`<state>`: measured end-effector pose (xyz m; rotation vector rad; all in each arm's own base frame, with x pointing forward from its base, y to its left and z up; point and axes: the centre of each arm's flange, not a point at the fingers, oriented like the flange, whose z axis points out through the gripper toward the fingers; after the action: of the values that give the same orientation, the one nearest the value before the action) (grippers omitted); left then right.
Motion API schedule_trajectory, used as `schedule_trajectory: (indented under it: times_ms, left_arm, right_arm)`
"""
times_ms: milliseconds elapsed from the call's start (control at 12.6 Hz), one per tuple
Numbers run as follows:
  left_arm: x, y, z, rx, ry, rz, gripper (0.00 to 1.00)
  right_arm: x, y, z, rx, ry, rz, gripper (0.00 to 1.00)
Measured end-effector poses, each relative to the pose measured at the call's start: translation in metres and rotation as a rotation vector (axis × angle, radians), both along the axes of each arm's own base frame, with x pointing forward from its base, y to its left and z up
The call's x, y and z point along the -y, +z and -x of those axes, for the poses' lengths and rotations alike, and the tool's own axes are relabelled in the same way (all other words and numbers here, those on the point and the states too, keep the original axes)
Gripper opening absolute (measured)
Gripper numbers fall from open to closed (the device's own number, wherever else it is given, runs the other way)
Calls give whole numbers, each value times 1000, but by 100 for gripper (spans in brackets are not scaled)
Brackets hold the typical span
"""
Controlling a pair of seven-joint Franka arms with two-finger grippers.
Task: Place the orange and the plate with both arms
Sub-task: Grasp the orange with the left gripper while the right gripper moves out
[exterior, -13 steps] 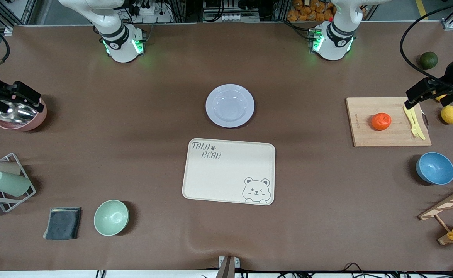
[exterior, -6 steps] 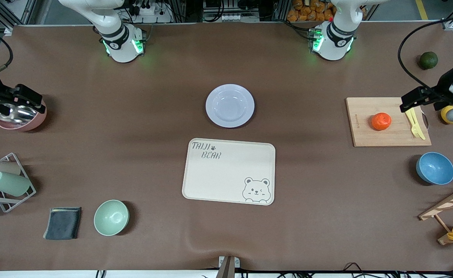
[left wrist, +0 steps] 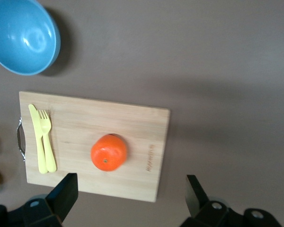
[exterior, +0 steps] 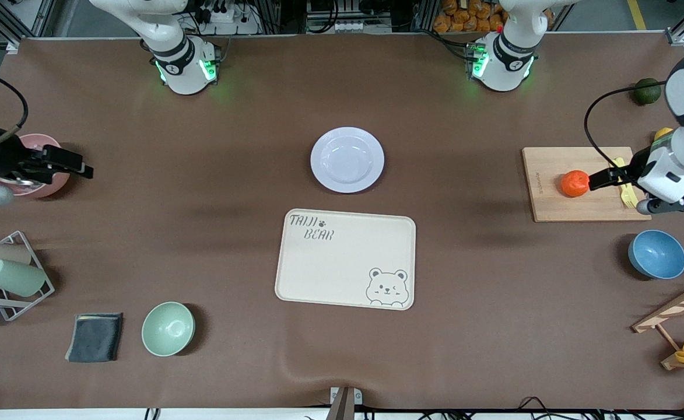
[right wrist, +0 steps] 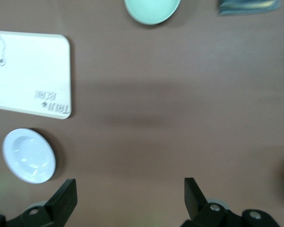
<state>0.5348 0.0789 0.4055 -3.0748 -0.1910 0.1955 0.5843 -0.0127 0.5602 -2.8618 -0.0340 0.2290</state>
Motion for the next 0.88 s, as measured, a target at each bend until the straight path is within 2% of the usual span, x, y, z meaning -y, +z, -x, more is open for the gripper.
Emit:
schedule_trajectory:
  times_ms: [319,717,876]
  left_arm:
    - [-22,-65,35,-22,9,-23,100]
    - [-52,-111,53,-19,10,-36,100]
    - [-64,-134,57,-30,20,-22,100]
  right_arm:
    - [-32,-39,-9,-147,-65,-161,100]
    - [-80,-128,-16,-371,-113,-401,100]
    - [-81,-162,-24,-426,-141,-486,100]
